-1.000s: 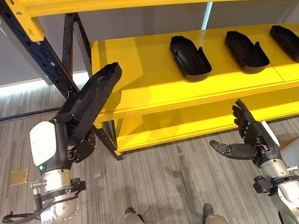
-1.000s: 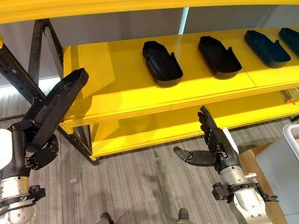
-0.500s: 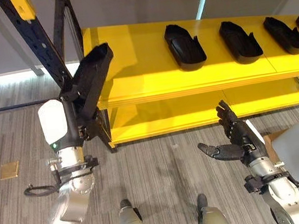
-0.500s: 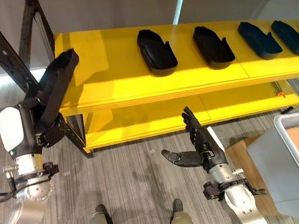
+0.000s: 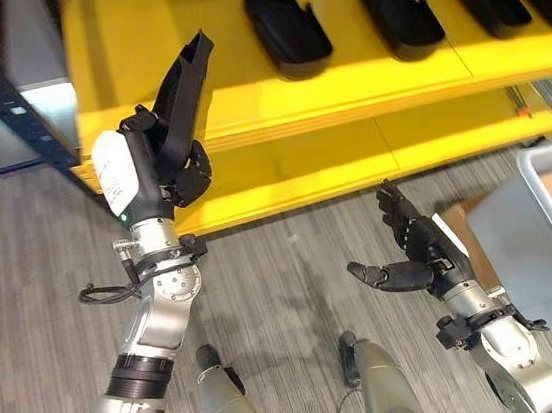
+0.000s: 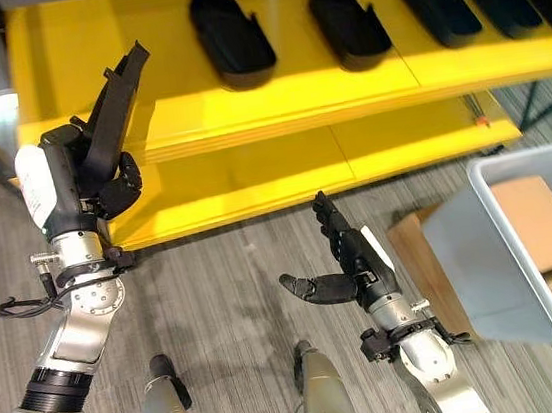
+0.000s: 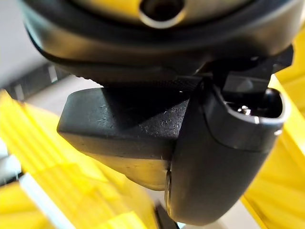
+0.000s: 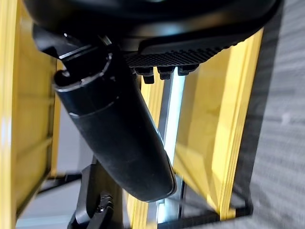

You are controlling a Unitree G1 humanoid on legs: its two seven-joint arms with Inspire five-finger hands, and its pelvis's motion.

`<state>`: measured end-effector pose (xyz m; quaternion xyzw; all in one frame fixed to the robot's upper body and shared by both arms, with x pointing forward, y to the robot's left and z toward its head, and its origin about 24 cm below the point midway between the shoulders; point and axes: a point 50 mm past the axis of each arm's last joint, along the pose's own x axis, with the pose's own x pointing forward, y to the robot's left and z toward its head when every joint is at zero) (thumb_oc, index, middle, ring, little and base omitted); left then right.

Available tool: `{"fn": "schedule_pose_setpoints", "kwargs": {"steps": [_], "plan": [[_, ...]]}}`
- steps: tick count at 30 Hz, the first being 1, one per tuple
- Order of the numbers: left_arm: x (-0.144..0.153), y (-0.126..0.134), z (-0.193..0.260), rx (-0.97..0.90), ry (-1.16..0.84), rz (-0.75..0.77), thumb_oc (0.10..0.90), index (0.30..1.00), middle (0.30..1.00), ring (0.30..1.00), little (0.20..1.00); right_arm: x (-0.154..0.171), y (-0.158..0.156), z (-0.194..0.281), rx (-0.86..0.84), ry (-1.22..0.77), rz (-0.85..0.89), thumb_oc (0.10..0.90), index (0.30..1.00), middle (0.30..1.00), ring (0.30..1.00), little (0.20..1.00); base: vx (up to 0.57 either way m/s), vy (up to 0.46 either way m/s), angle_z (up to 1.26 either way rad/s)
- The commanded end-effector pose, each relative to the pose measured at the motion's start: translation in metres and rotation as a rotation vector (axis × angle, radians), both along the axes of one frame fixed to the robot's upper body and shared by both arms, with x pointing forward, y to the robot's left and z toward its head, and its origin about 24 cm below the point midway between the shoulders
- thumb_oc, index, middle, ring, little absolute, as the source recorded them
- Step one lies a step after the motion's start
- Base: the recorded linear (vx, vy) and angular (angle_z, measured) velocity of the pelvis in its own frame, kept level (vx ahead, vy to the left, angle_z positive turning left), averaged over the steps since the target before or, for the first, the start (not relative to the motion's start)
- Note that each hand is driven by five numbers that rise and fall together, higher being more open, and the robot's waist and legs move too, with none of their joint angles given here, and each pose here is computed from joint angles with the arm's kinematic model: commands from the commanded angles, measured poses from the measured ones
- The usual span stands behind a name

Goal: Move parts from the plastic box to the shelf.

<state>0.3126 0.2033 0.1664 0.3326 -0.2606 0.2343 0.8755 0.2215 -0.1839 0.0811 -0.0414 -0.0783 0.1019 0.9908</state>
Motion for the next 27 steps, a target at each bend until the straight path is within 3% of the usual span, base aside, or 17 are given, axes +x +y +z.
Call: {"fn": "schedule_pose_setpoints", "kwargs": {"steps": [1,8,20,27], "plan": [[-0.005,-0.033,0.078,-0.011,-0.382,-0.148,0.400,0.300,0.300,0.300,0.300,-0.002,0.002,0.050,0.032,-0.276,0.029,0.900,1.000,1.000,1.000,1.000,-0.03,-0.053,-0.10],[-0.007,-0.041,0.075,-0.070,-0.382,-0.183,0.400,0.300,0.300,0.300,0.300,-0.004,0.003,0.050,0.032,-0.278,0.029,0.900,1.000,1.000,1.000,1.000,-0.01,-0.041,0.00],[-0.013,-0.024,0.080,-0.097,-0.445,-0.087,0.400,0.300,0.300,0.300,0.300,-0.006,0.004,0.050,0.022,-0.288,0.028,0.900,1.000,1.000,1.000,1.000,0.00,-0.018,0.00],[-0.009,-0.011,0.117,-0.027,-0.561,0.004,0.400,0.300,0.300,0.300,0.300,-0.004,0.004,0.053,0.016,-0.297,0.048,0.900,1.000,1.000,1.000,1.000,0.03,-0.006,0.09]]}}
